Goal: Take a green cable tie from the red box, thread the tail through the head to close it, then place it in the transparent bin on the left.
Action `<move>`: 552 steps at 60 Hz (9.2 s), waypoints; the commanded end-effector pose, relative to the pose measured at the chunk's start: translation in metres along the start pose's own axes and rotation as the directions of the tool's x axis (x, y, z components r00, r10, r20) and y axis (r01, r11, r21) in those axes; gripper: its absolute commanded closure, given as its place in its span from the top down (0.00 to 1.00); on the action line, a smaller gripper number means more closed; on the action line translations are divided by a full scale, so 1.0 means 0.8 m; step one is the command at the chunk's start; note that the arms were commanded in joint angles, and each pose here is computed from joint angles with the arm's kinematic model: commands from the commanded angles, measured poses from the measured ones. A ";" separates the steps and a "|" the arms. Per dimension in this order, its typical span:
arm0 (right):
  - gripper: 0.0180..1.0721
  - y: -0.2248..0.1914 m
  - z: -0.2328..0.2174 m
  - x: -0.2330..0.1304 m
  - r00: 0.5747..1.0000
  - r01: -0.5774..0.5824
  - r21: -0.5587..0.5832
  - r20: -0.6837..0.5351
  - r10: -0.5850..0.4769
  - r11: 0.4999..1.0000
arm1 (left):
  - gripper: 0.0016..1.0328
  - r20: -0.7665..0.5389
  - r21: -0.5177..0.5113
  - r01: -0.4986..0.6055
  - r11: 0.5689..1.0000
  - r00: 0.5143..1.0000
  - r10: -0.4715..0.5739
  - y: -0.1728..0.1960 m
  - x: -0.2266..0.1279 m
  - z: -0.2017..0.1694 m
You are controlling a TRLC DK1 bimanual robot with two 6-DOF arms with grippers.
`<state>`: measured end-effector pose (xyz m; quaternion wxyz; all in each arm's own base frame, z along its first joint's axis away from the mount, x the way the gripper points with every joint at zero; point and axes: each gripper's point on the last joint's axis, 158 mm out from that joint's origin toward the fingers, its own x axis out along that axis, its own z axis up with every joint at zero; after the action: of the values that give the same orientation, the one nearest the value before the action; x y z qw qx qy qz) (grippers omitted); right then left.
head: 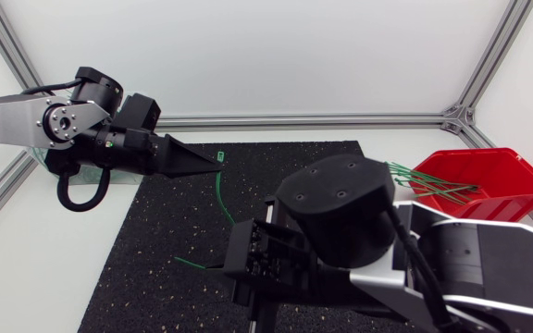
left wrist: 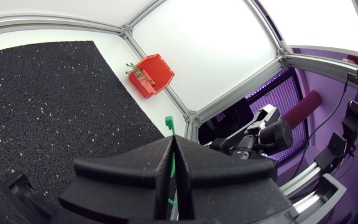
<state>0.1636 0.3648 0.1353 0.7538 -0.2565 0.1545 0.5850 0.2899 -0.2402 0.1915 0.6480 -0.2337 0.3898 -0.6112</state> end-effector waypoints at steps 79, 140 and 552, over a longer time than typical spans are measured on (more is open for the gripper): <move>0.05 0.002 0.135 -0.170 0.961 -0.269 0.422 0.064 0.268 0.866 | 0.03 0.100 0.166 -0.029 0.986 0.995 0.012 -0.098 0.023 -0.041; 0.05 -0.031 0.173 -0.157 0.904 -0.192 0.980 0.200 0.377 -0.060 | 0.03 0.265 0.273 -0.093 0.958 0.964 0.018 -0.143 0.012 -0.034; 0.05 -0.087 0.083 -0.065 0.929 -0.002 0.959 0.106 0.354 -0.284 | 0.03 0.321 0.538 -0.190 0.821 0.947 0.009 -0.234 0.025 -0.074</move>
<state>0.1987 0.3500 0.2529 0.5218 0.4017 0.6754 0.3319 0.1477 -0.2738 0.2662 0.7932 -0.1064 0.1444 -0.5820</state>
